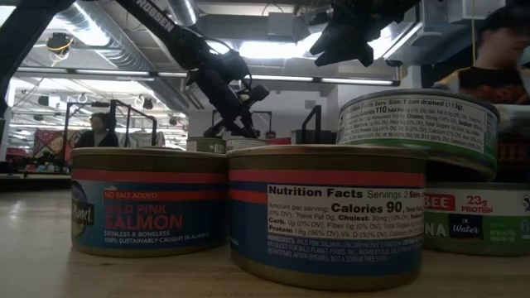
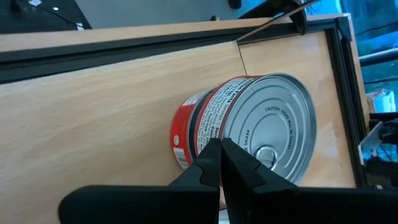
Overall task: Stack canned seafood by type on shelf
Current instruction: Stack the red tuna can on top of the other red tuna can on the shelf, then stack the green white tuna can on top of the other green white tuna can on the shelf
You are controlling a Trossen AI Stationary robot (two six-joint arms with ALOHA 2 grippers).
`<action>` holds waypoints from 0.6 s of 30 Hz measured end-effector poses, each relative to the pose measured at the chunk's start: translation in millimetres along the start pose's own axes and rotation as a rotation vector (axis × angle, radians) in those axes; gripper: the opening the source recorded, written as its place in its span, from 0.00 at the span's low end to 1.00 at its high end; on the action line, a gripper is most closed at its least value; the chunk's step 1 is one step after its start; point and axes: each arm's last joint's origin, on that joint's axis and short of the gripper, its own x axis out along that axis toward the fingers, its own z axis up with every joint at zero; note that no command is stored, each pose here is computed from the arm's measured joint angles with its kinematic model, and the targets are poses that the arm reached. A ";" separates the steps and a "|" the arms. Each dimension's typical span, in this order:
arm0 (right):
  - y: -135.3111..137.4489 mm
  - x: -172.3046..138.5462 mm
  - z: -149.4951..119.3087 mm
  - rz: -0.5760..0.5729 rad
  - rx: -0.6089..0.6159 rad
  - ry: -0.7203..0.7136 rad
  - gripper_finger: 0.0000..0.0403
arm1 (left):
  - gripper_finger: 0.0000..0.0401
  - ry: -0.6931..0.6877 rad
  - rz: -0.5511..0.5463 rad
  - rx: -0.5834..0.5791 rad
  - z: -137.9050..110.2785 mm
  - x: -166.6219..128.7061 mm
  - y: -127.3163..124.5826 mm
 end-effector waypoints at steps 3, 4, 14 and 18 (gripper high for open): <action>0.0 0.0 0.0 0.000 0.000 0.000 0.42 | 0.00 -0.012 0.007 0.005 -0.3 0.2 -0.8; 0.0 0.0 0.0 0.000 0.000 0.000 0.42 | 0.00 -0.012 0.007 0.011 -0.2 0.2 -0.8; 0.0 0.0 0.0 0.000 0.000 0.000 0.42 | 0.10 -0.014 0.006 0.033 -0.7 0.3 -1.8; 0.1 0.0 0.0 0.000 0.000 0.000 0.42 | 0.16 -0.019 0.012 0.033 -0.6 0.3 -1.6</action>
